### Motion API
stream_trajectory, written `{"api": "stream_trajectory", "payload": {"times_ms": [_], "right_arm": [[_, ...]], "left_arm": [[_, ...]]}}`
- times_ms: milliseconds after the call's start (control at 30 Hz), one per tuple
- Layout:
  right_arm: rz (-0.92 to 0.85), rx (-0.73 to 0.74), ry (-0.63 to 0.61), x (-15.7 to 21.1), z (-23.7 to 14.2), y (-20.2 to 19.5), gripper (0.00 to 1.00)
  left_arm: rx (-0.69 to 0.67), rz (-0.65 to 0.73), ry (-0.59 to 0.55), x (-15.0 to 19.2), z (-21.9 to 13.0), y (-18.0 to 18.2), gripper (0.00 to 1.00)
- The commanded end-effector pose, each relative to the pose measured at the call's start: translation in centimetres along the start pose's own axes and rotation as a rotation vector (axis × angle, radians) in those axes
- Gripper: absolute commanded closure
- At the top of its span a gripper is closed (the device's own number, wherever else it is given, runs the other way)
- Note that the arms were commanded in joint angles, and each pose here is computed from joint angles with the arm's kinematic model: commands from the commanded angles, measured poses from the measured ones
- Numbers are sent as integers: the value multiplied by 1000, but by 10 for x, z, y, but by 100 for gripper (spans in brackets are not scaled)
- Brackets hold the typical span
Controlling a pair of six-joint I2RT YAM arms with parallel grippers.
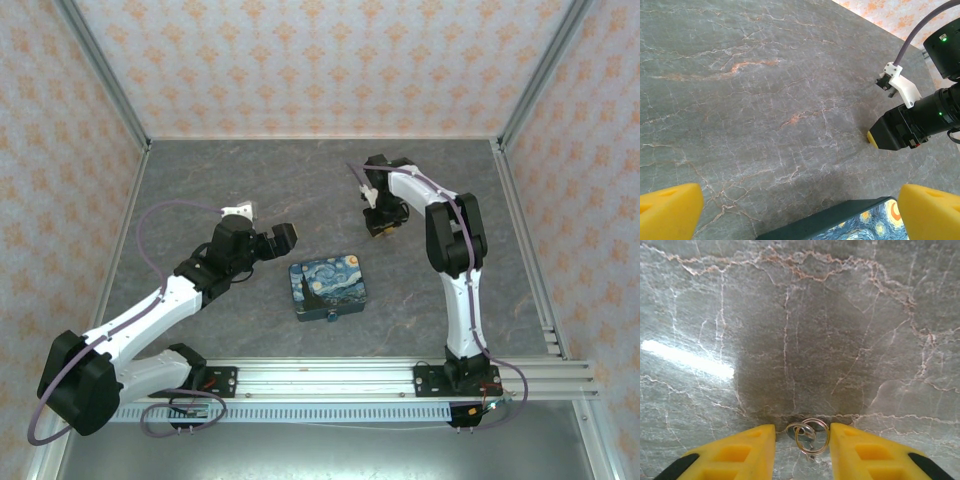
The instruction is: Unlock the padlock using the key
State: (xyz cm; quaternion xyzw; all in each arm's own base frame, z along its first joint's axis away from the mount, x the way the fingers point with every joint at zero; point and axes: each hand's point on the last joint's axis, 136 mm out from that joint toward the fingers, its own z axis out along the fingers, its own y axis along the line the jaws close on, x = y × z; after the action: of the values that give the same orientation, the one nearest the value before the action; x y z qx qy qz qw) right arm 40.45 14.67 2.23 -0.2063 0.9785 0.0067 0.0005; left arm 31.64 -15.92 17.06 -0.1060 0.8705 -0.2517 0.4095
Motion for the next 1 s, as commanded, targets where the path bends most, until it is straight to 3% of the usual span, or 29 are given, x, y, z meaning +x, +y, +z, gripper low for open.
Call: {"api": "stream_trajectory", "payload": {"times_ms": [0,300,600,800,967], "right_arm": [[-7,39,8,-4,3,-5,69],[-3,41,12,0,-1,-5,83],[37,-19,-96,-1,-29,7,99],[95,-108,-230,-5,-61,22,100],[180,-264,-435,-11,-109,44,100]], "left_arm": [[-14,17,-3,-2,-1,-1,0],[-16,21,-2,-2,-2,0,0],[-14,28,-9,-4,-5,-1,0],[28,25,-41,-11,-13,-9,0],[145,-12,-80,-23,-22,-33,0]]}}
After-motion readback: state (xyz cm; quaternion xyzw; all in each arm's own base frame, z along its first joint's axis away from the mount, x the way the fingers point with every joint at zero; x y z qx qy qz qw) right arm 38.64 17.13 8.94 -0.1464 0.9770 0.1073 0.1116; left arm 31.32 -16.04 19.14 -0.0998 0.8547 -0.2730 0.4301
